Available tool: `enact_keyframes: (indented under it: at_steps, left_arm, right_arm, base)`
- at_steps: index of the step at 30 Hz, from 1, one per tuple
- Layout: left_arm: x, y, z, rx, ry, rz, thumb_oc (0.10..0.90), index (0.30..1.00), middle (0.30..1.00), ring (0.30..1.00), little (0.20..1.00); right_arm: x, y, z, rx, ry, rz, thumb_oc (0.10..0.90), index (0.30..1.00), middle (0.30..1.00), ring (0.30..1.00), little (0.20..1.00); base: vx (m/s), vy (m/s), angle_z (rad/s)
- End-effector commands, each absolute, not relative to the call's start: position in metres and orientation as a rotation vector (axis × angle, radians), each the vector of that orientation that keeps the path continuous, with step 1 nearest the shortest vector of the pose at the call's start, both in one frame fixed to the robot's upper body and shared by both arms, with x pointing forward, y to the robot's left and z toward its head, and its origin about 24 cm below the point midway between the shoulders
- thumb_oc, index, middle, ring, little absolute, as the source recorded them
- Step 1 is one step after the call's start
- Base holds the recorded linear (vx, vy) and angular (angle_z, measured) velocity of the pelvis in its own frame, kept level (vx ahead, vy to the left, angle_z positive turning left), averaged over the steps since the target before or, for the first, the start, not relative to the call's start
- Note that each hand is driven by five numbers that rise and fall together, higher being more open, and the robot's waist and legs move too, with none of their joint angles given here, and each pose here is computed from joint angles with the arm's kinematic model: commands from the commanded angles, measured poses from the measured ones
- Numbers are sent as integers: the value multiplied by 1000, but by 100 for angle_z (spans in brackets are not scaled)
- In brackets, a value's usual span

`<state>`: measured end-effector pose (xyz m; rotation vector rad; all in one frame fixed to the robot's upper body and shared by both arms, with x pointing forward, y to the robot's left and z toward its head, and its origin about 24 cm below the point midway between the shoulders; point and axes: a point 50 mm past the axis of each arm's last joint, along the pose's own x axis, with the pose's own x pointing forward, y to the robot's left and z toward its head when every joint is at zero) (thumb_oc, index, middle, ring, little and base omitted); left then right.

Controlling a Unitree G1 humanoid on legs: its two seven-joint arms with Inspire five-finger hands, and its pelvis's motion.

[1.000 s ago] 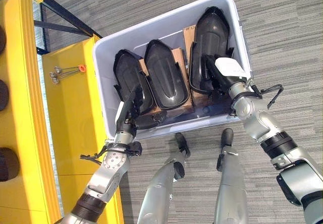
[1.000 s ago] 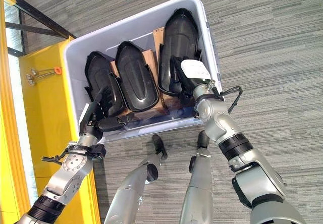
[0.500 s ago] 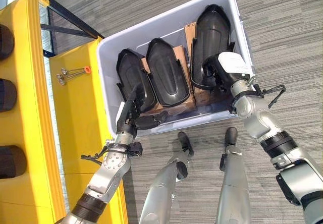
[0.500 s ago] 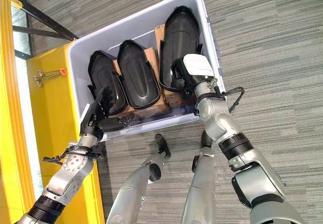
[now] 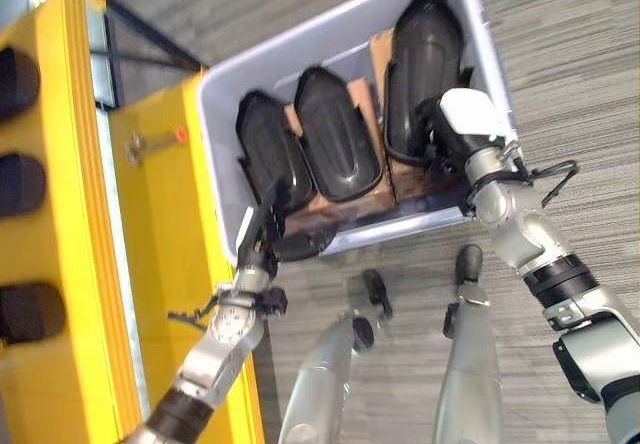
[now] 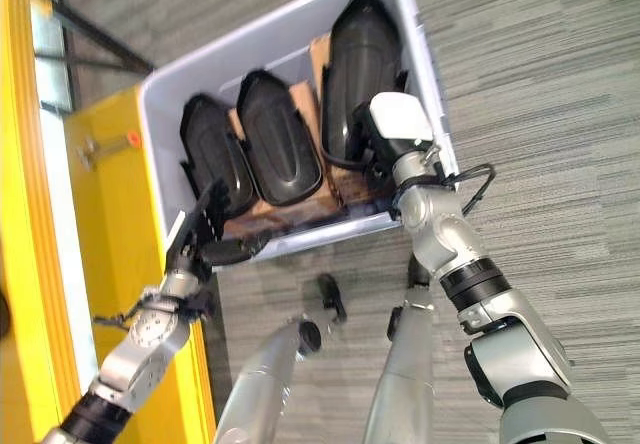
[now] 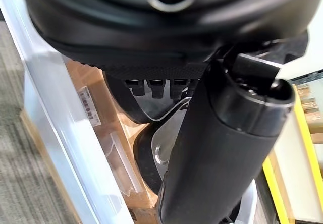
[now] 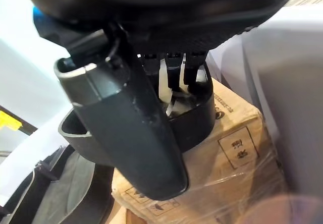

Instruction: Move parts from the plastic box to the shelf.

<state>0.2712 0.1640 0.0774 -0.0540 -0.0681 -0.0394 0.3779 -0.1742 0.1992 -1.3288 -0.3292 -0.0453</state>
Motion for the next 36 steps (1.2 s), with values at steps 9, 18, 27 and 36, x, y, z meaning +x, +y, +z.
enact_keyframes:
  at_steps: [9, 18, 27, 36]
  left_arm:
    - [277, 173, 135, -121, -352, -5, 900, 1000, 1000, 1000, 1000]
    - [276, 174, 135, -133, -345, -4, 900, 1000, 1000, 1000, 1000]
    - [277, 179, 137, -146, -343, 10, 900, 1000, 1000, 1000, 1000]
    - [285, 186, 141, -141, -327, 28, 900, 1000, 1000, 1000, 1000]
  right_arm:
    - [336, -304, 68, -1328, 519, -50, 400, 300, 300, 300, 300]
    - [356, -265, 97, -1362, 338, 39, 400, 300, 300, 300, 300]
    - [361, -218, 110, -1272, 164, 150, 400, 300, 300, 300, 300]
    - [356, -171, 109, -1199, 75, 269, 400, 300, 300, 300, 300]
  base:
    - [2, 0, 2]
    - [3, 2, 0]
    - [3, -2, -2]
    - [23, -53, 4]
